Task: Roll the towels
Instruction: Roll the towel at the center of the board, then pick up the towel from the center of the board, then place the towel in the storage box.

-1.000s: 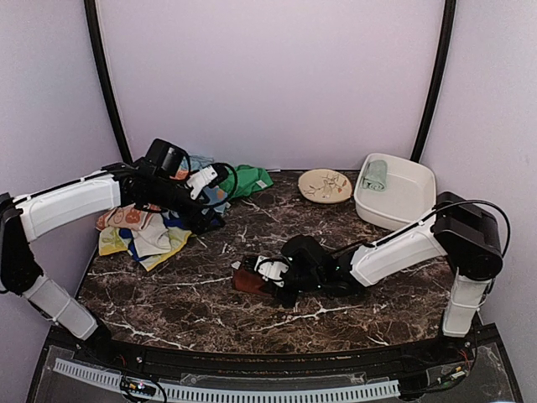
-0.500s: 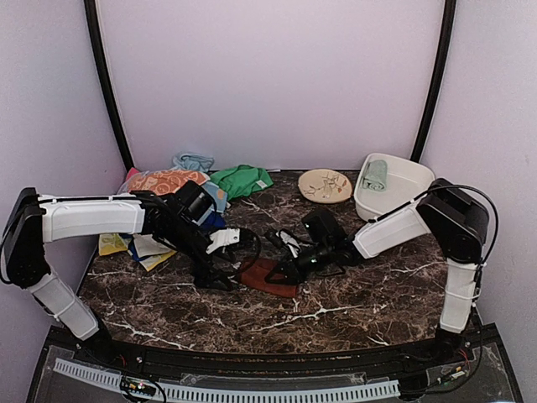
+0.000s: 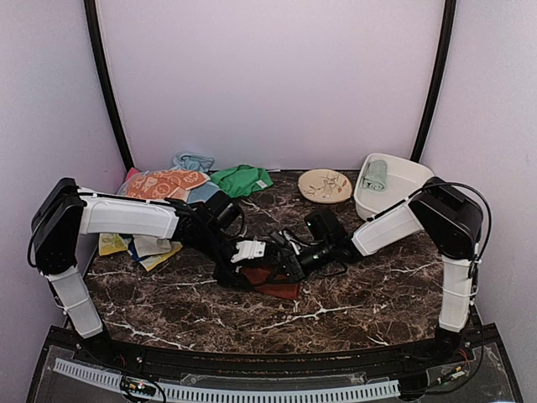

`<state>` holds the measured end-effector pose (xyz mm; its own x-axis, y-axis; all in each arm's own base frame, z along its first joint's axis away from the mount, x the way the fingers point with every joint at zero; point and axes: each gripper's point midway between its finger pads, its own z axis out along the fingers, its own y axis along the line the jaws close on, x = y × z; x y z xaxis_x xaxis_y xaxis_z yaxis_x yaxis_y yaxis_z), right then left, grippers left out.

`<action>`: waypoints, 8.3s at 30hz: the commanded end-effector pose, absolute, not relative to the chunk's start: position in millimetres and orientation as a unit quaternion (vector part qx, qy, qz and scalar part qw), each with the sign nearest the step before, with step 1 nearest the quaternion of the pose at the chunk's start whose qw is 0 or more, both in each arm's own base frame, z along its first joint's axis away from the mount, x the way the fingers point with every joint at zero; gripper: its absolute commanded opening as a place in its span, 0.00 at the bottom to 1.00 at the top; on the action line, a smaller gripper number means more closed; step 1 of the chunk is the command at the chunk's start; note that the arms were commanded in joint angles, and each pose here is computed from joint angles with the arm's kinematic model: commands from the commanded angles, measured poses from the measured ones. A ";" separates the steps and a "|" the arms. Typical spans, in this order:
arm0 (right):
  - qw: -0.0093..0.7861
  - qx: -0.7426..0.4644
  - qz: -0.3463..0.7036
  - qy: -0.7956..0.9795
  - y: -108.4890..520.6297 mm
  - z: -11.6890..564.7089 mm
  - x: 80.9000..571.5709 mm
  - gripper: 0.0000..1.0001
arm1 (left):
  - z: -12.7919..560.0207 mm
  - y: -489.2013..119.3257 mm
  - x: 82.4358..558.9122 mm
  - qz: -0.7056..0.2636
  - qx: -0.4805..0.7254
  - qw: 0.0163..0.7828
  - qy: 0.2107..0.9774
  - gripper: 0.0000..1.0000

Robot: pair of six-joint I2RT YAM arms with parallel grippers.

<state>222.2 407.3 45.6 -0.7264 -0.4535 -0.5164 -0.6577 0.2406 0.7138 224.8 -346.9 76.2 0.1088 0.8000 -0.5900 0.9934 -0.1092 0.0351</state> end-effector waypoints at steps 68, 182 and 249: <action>0.505 -0.652 -0.096 0.557 362.2 94.7 168.5 0.79 | -22.8 -355.8 210.5 -0.284 0.614 -0.087 0.731 0.18; 0.512 0.118 0.006 0.851 45.5 298.5 469.9 0.00 | 139.8 -232.2 331.2 -0.128 0.536 0.302 0.778 0.71; 0.303 0.216 -0.264 0.890 -52.8 90.6 528.7 0.00 | 99.3 -223.2 338.0 -0.178 0.485 0.249 0.819 0.68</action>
<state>530.1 -69.5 136.1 -0.6604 0.1868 -0.7273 0.5986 0.7157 -0.3597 334.7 -226.3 81.6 -0.4234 0.7215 -0.5479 0.8857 0.4567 -0.0829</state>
